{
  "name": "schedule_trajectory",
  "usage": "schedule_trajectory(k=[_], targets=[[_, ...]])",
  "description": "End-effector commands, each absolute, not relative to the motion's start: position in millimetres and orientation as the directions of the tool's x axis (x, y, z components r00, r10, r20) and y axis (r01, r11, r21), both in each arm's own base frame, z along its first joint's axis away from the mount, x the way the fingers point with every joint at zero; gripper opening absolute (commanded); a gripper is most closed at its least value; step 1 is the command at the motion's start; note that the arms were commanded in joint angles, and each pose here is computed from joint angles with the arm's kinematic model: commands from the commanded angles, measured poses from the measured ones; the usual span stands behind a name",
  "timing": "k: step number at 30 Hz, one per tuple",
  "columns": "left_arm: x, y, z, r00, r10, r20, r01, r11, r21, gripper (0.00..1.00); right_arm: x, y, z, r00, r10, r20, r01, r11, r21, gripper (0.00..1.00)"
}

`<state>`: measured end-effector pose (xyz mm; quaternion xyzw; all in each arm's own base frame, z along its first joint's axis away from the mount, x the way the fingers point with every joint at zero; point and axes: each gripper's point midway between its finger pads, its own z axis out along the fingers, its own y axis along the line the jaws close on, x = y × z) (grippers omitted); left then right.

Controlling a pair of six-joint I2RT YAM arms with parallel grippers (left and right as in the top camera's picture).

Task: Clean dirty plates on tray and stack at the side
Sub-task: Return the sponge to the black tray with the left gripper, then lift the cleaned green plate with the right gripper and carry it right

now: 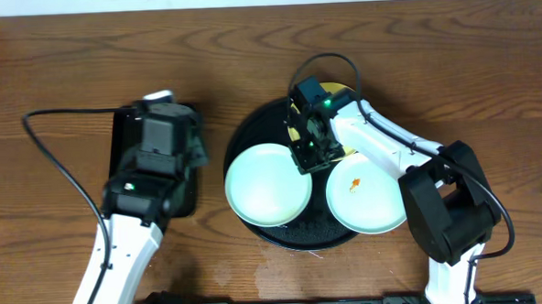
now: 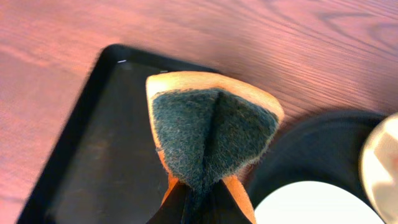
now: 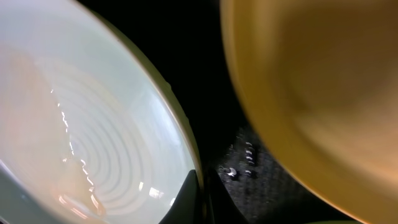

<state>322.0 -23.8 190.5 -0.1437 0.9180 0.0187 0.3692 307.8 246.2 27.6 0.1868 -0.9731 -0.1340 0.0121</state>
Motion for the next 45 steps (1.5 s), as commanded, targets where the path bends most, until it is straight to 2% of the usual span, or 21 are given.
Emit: schedule_trajectory(k=[1, 9, 19, 24, 26, 30, 38, 45], targets=[[326, 0, 175, -0.703, -0.342, -0.623, -0.349, 0.93, -0.118, 0.08, 314, 272, 43, -0.909, -0.409, -0.077, -0.413, 0.866, 0.283, 0.01], [322, 40, 137, -0.725, -0.517, -0.455, -0.472, 0.854, -0.218, 0.07, 348, 255, 90, -0.897, -0.407, -0.172, -0.416, 0.909, 0.016, 0.01], [319, 62, 137, -0.684, -0.582, -0.44, -0.53, 0.811, -0.249, 0.07, 377, 207, 157, -0.879, -0.403, -0.254, -0.318, 0.894, -0.315, 0.01], [319, 62, 137, -0.684, -0.582, -0.441, -0.53, 0.811, -0.248, 0.07, 380, 193, 178, -0.848, -0.451, -0.277, -0.285, 0.83, -0.48, 0.01], [319, 62, 137, -0.684, -0.581, -0.44, -0.53, 0.811, -0.248, 0.07, 377, 189, 190, -0.818, -0.508, -0.269, -0.271, 0.754, -0.599, 0.01], [319, 62, 137, -0.684, -0.581, -0.441, -0.53, 0.811, -0.248, 0.07, 374, 198, 214, -0.753, -0.592, -0.287, -0.225, 0.642, -0.733, 0.01], [317, 62, 134, -0.689, -0.582, -0.433, -0.532, 0.811, -0.244, 0.07, 351, 243, 228, -0.642, -0.706, -0.3, -0.249, 0.562, -0.789, 0.01], [315, 63, 129, -0.693, -0.583, -0.424, -0.538, 0.81, -0.235, 0.08, 344, 254, 229, -0.618, -0.726, -0.301, -0.261, 0.551, -0.792, 0.01]])
